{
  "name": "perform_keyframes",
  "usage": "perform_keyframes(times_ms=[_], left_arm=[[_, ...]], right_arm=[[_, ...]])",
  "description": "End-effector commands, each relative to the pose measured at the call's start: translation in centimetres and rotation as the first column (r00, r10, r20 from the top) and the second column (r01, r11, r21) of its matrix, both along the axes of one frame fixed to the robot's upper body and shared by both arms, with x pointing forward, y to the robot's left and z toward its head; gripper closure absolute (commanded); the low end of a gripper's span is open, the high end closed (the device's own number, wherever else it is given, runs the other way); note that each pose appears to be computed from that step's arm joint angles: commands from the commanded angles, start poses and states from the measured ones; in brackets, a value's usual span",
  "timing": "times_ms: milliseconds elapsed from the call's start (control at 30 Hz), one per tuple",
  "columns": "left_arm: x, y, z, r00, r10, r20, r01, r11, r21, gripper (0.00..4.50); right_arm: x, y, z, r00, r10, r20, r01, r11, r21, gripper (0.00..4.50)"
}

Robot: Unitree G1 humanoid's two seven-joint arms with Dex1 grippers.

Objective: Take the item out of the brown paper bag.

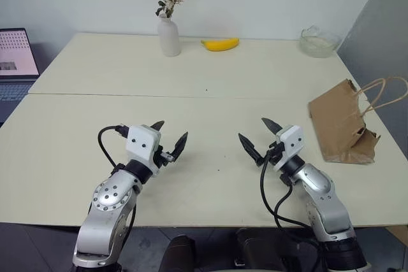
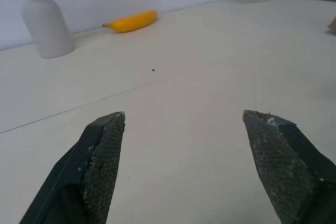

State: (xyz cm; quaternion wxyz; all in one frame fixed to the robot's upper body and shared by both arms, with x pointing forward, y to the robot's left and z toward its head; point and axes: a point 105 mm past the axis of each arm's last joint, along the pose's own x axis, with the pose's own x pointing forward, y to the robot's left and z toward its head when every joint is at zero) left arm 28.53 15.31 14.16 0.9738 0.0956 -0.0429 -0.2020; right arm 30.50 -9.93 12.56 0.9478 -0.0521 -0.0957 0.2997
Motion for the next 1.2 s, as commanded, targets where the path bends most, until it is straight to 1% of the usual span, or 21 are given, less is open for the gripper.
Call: perform_keyframes(times_ms=[33,200,300,433,533,700,800,833,900,1000,1067,1167,1200], left_arm=[[-0.1,-0.3,1.0,0.998,-0.011,0.054,0.011,1.000,-0.010,0.74],[0.1,-0.5,0.7,0.999,-0.007,0.050,0.007,1.000,0.004,0.74],[0.3,-0.5,0.6,0.998,-0.026,0.050,0.025,0.999,0.036,0.74],[0.2,-1.2,0.7,0.997,-0.072,0.029,0.071,0.997,0.027,0.74],[0.3,-2.3,1.4,0.987,-0.152,0.049,0.150,0.988,0.044,0.74],[1.5,-4.4,4.1,0.946,-0.307,0.108,0.306,0.952,0.028,0.74],[1.8,-7.2,6.1,0.865,-0.486,0.125,0.487,0.873,0.030,0.74],[1.6,-8.2,6.6,0.818,-0.564,0.110,0.563,0.825,0.043,0.74],[1.2,-9.2,7.1,0.748,-0.658,0.086,0.655,0.753,0.068,0.74],[0.8,-9.9,7.1,0.688,-0.724,0.048,0.718,0.689,0.097,0.74],[0.3,-10.4,7.0,0.641,-0.767,0.026,0.761,0.640,0.108,0.74],[-0.1,-11.0,7.2,0.589,-0.808,0.014,0.803,0.587,0.102,0.74],[-0.2,-11.2,7.3,0.574,-0.819,0.010,0.814,0.572,0.099,0.74]], right_arm=[[0.1,-0.4,1.3,0.998,-0.009,0.061,0.009,1.000,0.000,0.00],[-0.2,-0.2,0.9,0.999,0.011,0.041,-0.010,1.000,-0.020,0.00],[-0.6,-0.1,0.4,0.999,0.031,0.036,-0.028,0.997,-0.069,0.00],[-0.7,-0.6,0.6,0.999,0.013,0.036,-0.010,0.997,-0.071,0.00],[-0.9,-1.0,1.5,0.998,-0.012,0.058,0.015,0.998,-0.054,0.00],[-2.0,-3.6,3.7,0.986,-0.127,0.103,0.130,0.991,-0.016,0.00],[-3.9,-7.0,5.1,0.951,-0.287,0.116,0.288,0.958,0.006,0.00],[-4.8,-8.5,5.7,0.924,-0.364,0.114,0.364,0.931,0.022,0.00],[-6.0,-10.4,6.6,0.878,-0.467,0.108,0.466,0.884,0.040,0.00],[-7.1,-12.2,7.4,0.826,-0.554,0.099,0.552,0.832,0.055,0.00],[-7.7,-13.3,7.6,0.798,-0.599,0.073,0.596,0.801,0.059,0.00],[-7.4,-14.8,7.2,0.746,-0.666,0.003,0.665,0.745,0.058,0.00],[-7.1,-15.3,7.1,0.722,-0.691,-0.029,0.691,0.719,0.078,0.00]])
